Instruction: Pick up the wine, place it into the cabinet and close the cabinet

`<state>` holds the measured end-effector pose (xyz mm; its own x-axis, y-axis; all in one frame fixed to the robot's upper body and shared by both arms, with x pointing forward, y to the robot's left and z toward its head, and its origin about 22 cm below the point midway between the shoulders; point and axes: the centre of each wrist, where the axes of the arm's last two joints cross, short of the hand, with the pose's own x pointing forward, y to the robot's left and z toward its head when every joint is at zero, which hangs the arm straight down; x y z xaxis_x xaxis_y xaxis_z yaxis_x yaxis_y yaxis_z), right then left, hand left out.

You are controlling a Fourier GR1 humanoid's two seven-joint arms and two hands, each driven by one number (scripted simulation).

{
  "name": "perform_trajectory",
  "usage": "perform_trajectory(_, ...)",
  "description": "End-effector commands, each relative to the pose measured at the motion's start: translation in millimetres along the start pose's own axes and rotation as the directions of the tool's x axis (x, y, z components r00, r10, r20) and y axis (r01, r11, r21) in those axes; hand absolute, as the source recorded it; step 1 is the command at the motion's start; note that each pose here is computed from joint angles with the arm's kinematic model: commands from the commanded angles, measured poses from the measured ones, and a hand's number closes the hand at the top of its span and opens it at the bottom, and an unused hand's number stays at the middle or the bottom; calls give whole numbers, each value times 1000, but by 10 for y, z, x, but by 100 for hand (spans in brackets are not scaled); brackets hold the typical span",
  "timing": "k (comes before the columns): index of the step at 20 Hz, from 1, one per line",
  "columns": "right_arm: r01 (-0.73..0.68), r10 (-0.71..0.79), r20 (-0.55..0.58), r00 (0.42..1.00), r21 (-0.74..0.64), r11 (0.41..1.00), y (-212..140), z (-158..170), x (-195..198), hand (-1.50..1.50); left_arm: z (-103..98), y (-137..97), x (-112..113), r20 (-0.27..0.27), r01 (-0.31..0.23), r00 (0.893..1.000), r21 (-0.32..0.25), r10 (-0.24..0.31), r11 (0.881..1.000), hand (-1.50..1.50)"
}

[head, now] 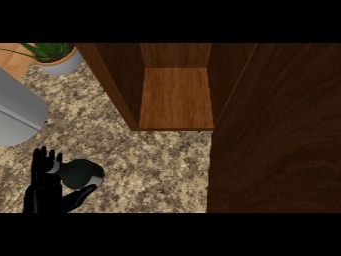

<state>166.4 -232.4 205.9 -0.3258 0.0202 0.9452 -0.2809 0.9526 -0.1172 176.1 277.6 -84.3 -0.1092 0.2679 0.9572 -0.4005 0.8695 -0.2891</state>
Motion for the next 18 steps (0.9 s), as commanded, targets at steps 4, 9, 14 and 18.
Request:
perform_trajectory(4, 43, -46, 76, 996, 39, 998, 31, 288, 208, -150, -139, -143, -46, 18, -40, 999, 11, 40, 999, -150)
perform_trajectory(9, 34, -36, 81, 996, 29, 999, 0, 256, 81, -150, -52, -39, -219, 22, -97, 995, -47, 98, 994, 150)
perform_trajectory(14, 67, -70, 60, 996, 45, 997, 125, 185, 232, -150, -123, -95, -200, 21, -91, 995, -155, 95, 984, 150)
perform_trajectory(18, 40, -41, 77, 996, 21, 999, -26, 219, 254, -150, -67, -161, -320, 37, -18, 999, -164, 25, 986, 150)
